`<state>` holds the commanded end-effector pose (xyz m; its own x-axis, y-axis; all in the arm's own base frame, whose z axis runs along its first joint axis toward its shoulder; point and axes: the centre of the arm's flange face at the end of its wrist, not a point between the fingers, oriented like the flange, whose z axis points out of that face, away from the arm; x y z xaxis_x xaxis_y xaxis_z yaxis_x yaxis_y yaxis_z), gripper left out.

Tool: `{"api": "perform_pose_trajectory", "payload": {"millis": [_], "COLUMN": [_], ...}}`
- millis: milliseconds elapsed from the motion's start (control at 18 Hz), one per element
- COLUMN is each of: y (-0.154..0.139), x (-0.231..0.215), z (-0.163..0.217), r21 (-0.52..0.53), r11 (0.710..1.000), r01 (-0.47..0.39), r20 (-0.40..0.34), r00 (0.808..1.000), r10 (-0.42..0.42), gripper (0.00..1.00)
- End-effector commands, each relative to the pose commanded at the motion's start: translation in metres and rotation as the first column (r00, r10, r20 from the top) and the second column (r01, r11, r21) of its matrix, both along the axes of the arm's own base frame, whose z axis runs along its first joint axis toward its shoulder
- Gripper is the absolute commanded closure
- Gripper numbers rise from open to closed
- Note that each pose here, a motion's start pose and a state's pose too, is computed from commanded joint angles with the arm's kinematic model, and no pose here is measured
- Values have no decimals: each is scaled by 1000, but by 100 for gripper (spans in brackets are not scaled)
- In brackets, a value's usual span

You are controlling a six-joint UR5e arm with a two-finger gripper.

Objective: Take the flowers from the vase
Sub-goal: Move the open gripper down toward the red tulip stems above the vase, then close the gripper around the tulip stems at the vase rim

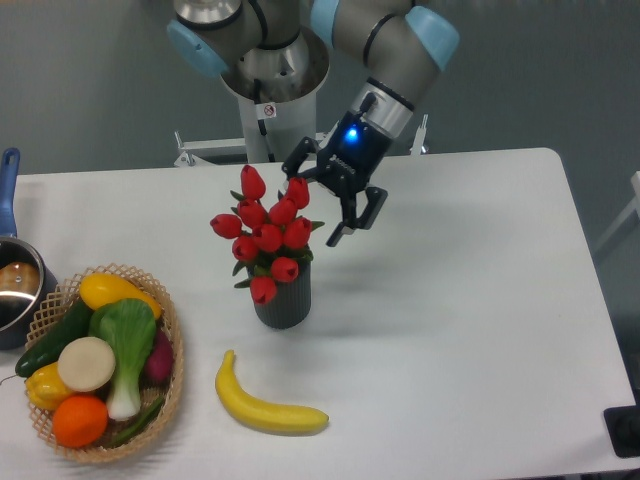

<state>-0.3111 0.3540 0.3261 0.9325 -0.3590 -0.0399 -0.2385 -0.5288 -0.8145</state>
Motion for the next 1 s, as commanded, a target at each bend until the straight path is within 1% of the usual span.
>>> {"api": "perform_pose_trajectory", "payload": {"millis": [389,611,1000], "y": [13,24,29], "x": [6,-1,-7], "z": [-2,-7,-13], "r21": [14,21,23], "r11": [999,998,998], "r01": [37,52,59], "r20": [-6,-4,-17], "r00": [999,999,998], "r10": [-37,-52,-59], "gripper": [0,0,0]}}
